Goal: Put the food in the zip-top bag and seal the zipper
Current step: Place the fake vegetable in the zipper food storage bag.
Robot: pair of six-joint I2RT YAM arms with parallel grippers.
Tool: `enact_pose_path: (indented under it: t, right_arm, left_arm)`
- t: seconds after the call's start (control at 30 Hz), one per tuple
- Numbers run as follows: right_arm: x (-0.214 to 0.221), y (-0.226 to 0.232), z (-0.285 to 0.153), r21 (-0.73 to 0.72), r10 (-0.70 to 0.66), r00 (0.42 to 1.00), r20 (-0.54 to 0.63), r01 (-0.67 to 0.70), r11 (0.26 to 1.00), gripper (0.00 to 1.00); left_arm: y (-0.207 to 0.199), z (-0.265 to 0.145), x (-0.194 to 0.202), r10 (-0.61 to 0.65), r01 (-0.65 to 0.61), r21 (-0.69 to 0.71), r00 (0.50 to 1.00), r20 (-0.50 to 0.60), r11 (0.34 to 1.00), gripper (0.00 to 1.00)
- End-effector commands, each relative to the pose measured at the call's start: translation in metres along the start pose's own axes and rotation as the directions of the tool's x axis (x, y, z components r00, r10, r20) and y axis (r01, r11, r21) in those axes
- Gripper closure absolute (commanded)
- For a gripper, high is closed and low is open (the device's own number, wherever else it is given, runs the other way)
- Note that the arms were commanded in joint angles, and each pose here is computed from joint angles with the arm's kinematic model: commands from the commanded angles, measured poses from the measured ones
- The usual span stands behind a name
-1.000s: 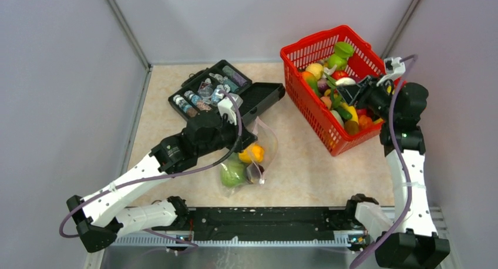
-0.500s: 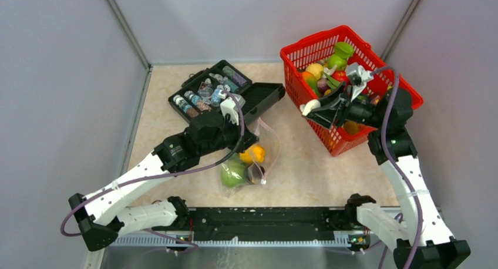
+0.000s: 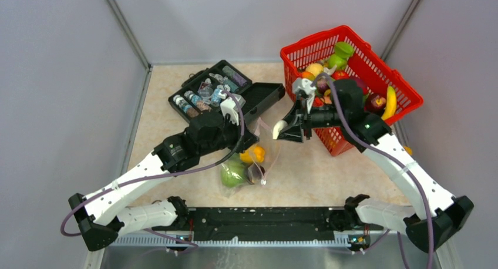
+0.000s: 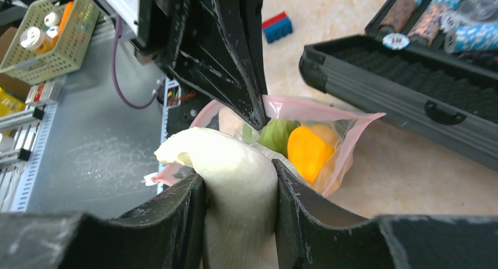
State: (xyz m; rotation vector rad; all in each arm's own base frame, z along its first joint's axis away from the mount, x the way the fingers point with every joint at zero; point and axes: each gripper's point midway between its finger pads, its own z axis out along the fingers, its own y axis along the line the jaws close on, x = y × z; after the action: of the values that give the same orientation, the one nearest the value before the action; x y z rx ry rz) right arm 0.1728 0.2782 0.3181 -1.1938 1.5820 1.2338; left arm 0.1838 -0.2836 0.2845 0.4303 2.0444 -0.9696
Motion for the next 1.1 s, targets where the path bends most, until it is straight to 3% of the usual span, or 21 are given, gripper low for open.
enact_pose_path:
  t: [0.0,0.17,0.5,0.67,0.77,0.87,1.07]
  right_arm:
    - [-0.005,-0.002,0.008,0.008,-0.087,0.995,-0.038,0.088,0.996,0.92]
    - [0.015,0.0,0.029,-0.034,-0.101,0.987,-0.128,0.097,0.995,0.91]
    - [0.034,-0.02,0.044,0.044,-0.067,0.971,-0.23,0.079,0.996,0.86]
    - [0.04,-0.028,0.042,0.084,-0.051,0.964,-0.26,0.075,0.994,0.69]
    - [0.041,-0.029,0.042,0.093,-0.046,0.963,-0.267,0.073,0.993,0.49]
    - [0.036,-0.027,0.041,0.089,-0.055,0.966,-0.254,0.08,0.993,0.36]
    - [0.019,-0.018,0.036,0.079,-0.117,0.975,-0.188,0.133,0.988,0.31]
  left_arm:
    - [-0.013,-0.008,-0.02,-0.008,0.005,0.04,0.998,0.069,0.999,1.0]
    - [-0.013,-0.008,-0.022,-0.009,0.006,0.041,0.997,0.078,0.999,1.0]
    - [-0.011,-0.01,-0.022,-0.005,0.002,0.03,0.997,0.081,1.0,1.0]
    - [-0.01,-0.01,-0.022,-0.006,0.004,0.026,0.996,0.084,1.0,1.0]
    - [-0.01,-0.01,-0.022,-0.006,0.004,0.026,0.996,0.085,1.0,1.0]
    - [-0.01,-0.01,-0.022,-0.006,0.004,0.026,0.996,0.084,1.0,1.0]
    - [-0.011,-0.009,-0.022,-0.008,0.005,0.027,0.997,0.083,1.0,1.0]
